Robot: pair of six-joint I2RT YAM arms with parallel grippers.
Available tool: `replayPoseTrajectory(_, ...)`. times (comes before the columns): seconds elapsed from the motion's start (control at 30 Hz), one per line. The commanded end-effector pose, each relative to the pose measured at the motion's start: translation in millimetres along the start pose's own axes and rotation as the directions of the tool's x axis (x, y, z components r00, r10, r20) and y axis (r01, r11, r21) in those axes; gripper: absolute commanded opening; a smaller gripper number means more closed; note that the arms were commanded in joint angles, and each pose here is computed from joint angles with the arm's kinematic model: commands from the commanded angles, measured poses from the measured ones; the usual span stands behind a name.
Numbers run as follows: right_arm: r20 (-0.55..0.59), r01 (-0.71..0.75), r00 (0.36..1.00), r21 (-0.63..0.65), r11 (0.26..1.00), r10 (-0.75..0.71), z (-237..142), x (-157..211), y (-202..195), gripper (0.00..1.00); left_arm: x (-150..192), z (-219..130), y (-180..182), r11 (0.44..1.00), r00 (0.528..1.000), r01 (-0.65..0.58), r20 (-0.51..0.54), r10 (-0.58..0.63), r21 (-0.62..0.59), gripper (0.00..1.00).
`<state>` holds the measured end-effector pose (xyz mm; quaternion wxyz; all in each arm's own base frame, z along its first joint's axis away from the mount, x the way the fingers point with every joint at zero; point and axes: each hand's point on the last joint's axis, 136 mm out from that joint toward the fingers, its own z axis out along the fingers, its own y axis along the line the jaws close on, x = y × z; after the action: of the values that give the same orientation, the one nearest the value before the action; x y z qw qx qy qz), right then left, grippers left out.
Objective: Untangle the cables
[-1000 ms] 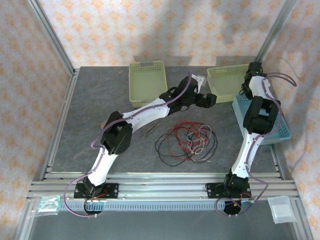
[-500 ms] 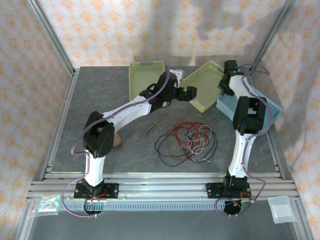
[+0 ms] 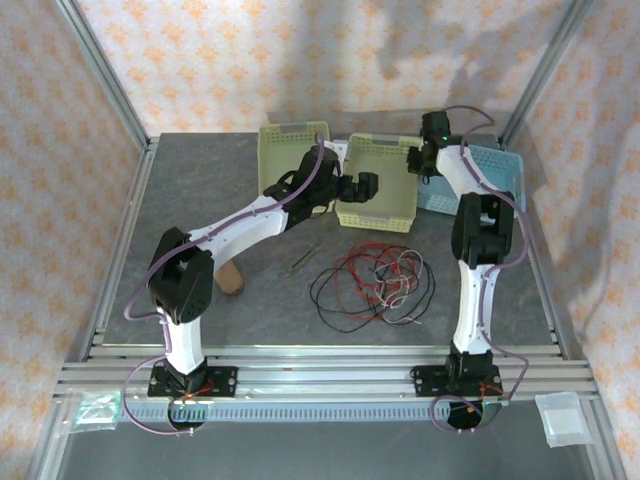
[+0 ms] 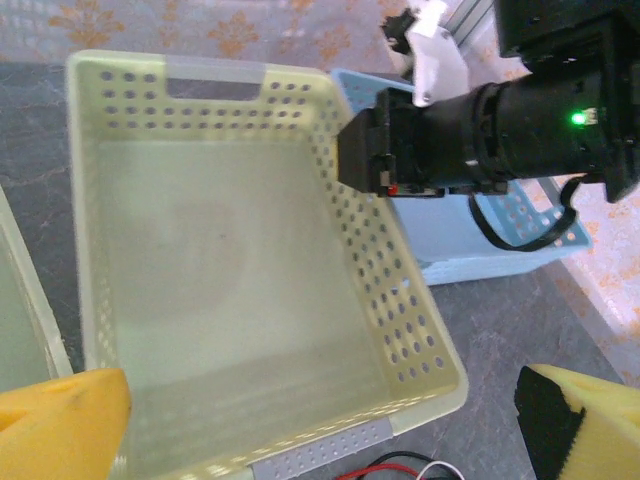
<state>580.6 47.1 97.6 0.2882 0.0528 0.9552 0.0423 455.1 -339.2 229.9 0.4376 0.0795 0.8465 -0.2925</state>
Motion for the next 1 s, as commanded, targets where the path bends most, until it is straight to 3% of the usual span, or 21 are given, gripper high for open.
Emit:
replayPoseTrajectory(0.0, 0.022, 0.146, 0.989, -0.091, 0.985, -0.145, 8, -6, 41, 0.24, -12, -10, -6, 1.0, 0.999, 0.012, 0.044, -0.012, 0.009, 1.0)
replayPoseTrajectory(0.1, 0.037, 0.148, 0.989, -0.074, 0.986, -0.146, 18, -14, 44, 0.29, -12, -12, -5, 1.0, 0.999, 0.014, 0.043, -0.015, 0.006, 0.99)
replayPoseTrajectory(0.23, 0.064, 0.099, 0.993, -0.058, 0.993, -0.095, 17, -33, 45, 0.56, -11, -15, -3, 1.0, 0.999, 0.011, 0.038, -0.011, -0.005, 0.99)
replayPoseTrajectory(0.33, 0.121, 0.06, 0.991, -0.037, 0.998, -0.055, 0, -52, 43, 0.69, -10, -16, 0, 1.0, 0.999, 0.001, 0.036, 0.0, -0.027, 0.99)
replayPoseTrajectory(0.57, 0.231, -0.185, 0.961, 0.135, 0.973, 0.15, -53, -72, -4, 0.7, -12, -12, -17, 0.993, 0.993, -0.097, 0.055, 0.101, -0.069, 0.99)
replayPoseTrajectory(0.73, 0.292, -0.448, 0.877, 0.214, 0.868, 0.381, -91, -44, -62, 0.69, 2, 15, -47, 0.983, 0.984, -0.178, 0.015, 0.178, -0.047, 0.99)
replayPoseTrajectory(0.87, 0.342, -0.575, 0.805, 0.252, 0.778, 0.484, -122, -20, -98, 0.71, 13, 31, -67, 0.981, 0.981, -0.196, -0.005, 0.196, 0.001, 0.99)
replayPoseTrajectory(0.97, 0.357, -0.667, 0.736, 0.24, 0.706, 0.575, -135, 1, -117, 0.8, 22, 42, -82, 0.978, 0.979, -0.205, -0.016, 0.205, 0.033, 0.99)
